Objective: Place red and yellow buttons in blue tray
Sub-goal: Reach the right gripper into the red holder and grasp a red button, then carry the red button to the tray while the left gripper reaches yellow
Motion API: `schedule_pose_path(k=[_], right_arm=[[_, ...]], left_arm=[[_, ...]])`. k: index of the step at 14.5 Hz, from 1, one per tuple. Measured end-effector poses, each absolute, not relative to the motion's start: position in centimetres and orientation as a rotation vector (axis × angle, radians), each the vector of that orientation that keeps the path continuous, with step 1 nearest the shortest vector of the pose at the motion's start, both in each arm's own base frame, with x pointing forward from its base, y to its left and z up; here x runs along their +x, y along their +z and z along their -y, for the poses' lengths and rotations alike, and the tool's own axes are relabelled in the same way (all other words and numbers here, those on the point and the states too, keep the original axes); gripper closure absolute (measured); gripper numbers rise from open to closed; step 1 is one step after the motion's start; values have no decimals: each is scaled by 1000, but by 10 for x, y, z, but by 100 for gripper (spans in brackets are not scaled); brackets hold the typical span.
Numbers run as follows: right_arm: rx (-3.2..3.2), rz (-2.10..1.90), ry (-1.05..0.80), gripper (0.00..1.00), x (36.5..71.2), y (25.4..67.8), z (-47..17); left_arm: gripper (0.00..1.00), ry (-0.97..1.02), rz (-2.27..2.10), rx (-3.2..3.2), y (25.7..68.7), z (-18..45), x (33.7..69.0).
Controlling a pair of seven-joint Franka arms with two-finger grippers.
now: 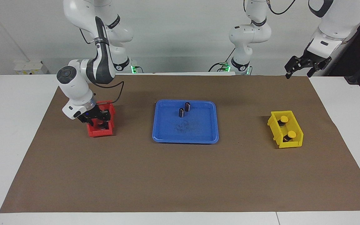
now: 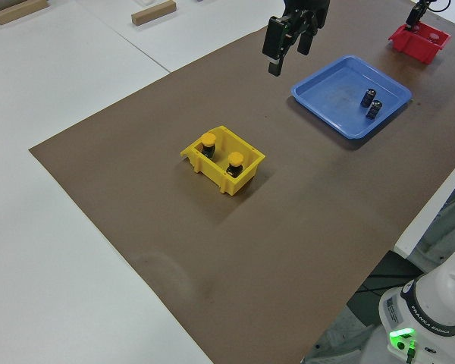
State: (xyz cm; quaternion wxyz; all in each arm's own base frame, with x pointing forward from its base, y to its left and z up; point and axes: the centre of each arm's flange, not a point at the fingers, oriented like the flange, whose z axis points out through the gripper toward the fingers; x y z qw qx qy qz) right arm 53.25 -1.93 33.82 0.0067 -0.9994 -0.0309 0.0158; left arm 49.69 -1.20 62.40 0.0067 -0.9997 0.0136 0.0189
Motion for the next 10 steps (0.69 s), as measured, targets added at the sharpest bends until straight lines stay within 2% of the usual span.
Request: schedule_pose_path(k=[3,4,6,8,10], right_arm=[[-3126,97,61,28,528,336,19],[-3126,97,64,33,528,335,19],[-3125,99,67,37,527,334,18],[-3125,102,65,61,527,336,17],[-3122,109,110,63,532,350,15]], left_arm=[[0,57,-42,-3127,624,12,497],[0,56,-42,-3127,624,12,497],[0,54,-42,-3127,625,12,497],[0,51,-38,-3128,625,11,497],[0,50,-27,-3129,625,7,497]])
